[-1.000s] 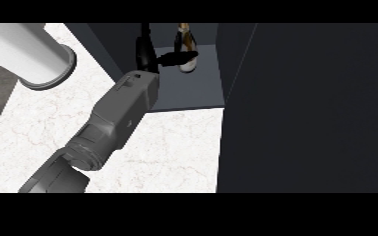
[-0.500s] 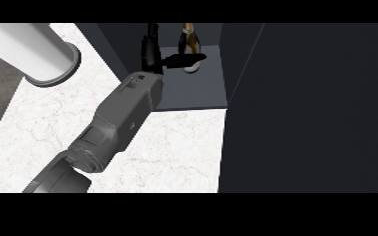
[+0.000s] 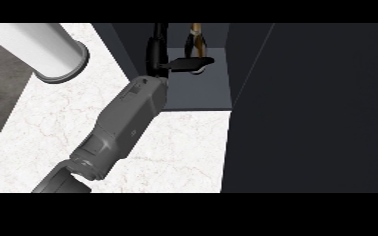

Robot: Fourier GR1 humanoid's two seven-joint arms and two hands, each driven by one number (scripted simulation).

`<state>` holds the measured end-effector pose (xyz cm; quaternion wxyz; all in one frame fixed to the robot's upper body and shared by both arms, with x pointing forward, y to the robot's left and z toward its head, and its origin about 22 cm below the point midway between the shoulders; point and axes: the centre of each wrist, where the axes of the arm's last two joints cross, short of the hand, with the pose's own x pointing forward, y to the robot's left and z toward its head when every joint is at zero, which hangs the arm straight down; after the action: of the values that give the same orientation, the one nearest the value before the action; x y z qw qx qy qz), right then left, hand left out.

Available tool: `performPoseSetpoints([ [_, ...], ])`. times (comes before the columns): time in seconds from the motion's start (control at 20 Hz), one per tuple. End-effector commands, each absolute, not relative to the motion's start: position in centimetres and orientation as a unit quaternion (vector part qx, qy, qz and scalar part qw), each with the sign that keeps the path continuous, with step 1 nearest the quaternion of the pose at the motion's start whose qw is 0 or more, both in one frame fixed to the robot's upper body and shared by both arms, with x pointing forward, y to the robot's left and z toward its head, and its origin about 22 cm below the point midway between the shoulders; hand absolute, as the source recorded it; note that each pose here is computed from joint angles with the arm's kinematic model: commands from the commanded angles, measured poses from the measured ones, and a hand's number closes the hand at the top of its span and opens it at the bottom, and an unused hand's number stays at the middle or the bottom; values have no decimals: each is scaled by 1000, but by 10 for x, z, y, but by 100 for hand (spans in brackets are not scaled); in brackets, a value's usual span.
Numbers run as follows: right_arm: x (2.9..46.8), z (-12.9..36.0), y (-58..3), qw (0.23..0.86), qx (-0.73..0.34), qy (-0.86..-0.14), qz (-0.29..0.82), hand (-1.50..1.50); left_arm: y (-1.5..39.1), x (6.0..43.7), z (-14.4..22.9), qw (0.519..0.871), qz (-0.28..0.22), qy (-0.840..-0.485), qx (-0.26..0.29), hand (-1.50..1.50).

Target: Pick up the wine, place it into the cabinet and close the cabinet

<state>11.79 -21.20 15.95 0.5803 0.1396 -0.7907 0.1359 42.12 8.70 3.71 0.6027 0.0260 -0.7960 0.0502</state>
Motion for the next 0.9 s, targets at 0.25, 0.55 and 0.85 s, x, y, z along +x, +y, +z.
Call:
performPoseSetpoints([
  [0.25,87,187,-220,557,148,-808,121,-150,77,397,43,574,51,-817,-20,-150],
  [0.55,77,190,-217,557,154,-806,128,-150,82,371,43,586,56,-807,-43,-150],
  [0.85,79,195,-218,549,147,-813,130,-150,79,320,31,591,71,-799,-85,-150],
])
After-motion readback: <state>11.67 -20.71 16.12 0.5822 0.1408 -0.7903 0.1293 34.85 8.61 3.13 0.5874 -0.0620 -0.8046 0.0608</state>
